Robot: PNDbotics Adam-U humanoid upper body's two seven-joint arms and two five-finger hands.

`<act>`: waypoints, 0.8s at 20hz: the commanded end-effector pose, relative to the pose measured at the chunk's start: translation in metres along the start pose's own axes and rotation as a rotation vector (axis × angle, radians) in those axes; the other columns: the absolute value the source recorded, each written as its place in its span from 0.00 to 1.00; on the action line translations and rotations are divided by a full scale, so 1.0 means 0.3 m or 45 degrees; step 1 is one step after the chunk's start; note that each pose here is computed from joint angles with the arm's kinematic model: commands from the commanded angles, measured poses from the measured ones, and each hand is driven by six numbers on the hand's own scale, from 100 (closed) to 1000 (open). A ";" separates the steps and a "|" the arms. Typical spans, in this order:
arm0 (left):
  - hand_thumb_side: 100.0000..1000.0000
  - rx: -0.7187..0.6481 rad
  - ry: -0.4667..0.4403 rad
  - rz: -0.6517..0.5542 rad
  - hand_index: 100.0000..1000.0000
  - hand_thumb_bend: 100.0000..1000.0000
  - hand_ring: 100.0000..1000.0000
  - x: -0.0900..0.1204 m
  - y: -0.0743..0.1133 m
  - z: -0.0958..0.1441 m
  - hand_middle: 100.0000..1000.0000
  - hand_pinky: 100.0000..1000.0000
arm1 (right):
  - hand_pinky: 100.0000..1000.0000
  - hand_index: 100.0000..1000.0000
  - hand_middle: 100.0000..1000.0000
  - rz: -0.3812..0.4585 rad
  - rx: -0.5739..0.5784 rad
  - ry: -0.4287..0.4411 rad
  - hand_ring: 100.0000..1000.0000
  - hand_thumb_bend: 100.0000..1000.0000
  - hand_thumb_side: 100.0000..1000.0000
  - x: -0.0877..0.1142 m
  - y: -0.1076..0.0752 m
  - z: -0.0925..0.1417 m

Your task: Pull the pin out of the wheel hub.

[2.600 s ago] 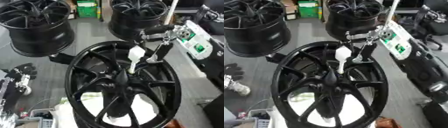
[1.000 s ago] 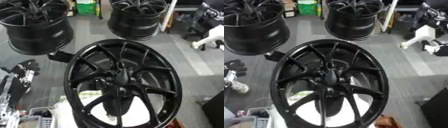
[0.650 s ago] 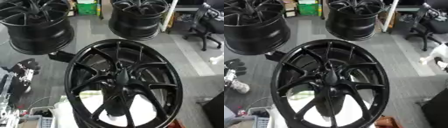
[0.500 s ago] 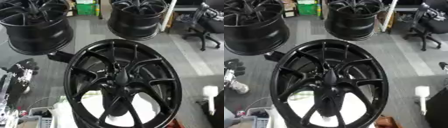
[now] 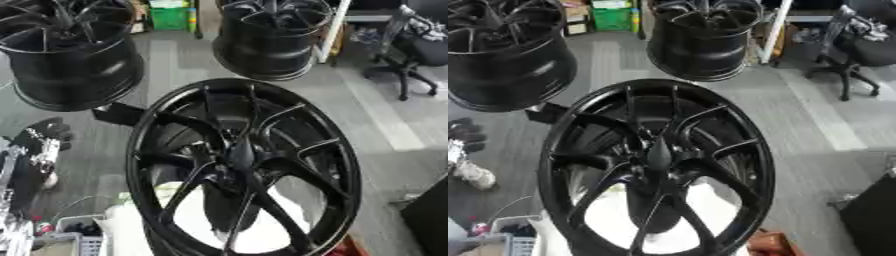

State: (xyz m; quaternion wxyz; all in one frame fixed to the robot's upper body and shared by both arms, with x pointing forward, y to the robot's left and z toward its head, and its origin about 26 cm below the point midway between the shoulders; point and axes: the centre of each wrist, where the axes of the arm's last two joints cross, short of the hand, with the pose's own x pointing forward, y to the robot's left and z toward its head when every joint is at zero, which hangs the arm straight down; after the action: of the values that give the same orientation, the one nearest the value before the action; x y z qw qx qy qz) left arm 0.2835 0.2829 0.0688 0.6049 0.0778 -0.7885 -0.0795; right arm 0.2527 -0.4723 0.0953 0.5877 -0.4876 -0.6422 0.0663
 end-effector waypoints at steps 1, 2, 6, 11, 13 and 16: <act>0.56 0.009 -0.041 -0.009 0.77 0.13 0.69 0.028 0.009 -0.013 0.64 0.72 | 0.72 0.83 0.68 -0.067 -0.097 -0.110 0.67 0.33 0.32 0.076 -0.010 -0.006; 0.56 0.011 -0.041 -0.008 0.77 0.13 0.69 0.028 0.009 -0.013 0.64 0.72 | 0.72 0.83 0.68 -0.102 -0.114 -0.135 0.67 0.31 0.31 0.094 0.002 0.001; 0.55 0.022 -0.041 -0.004 0.77 0.13 0.69 0.029 0.007 -0.014 0.64 0.72 | 0.70 0.81 0.65 -0.253 -0.158 -0.205 0.65 0.26 0.27 0.161 0.053 0.041; 0.55 0.026 -0.042 0.004 0.77 0.13 0.69 0.030 0.002 -0.015 0.64 0.72 | 0.69 0.80 0.64 -0.478 -0.164 -0.240 0.63 0.22 0.23 0.230 0.140 0.108; 0.55 0.028 -0.042 0.007 0.77 0.13 0.69 0.030 0.000 -0.015 0.64 0.72 | 0.69 0.79 0.63 -0.562 -0.131 -0.247 0.62 0.21 0.22 0.253 0.168 0.132; 0.54 0.032 -0.041 0.011 0.77 0.13 0.69 0.030 -0.003 -0.015 0.64 0.72 | 0.68 0.79 0.63 -0.649 -0.053 -0.250 0.61 0.19 0.18 0.267 0.194 0.153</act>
State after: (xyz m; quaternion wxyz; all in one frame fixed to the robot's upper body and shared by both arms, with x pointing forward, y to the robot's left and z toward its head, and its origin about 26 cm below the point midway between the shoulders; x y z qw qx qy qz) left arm 0.2836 0.2819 0.0688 0.6056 0.0827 -0.7884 -0.0692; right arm 0.2597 -0.3665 0.0887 0.5228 -0.3281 -0.7850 -0.0525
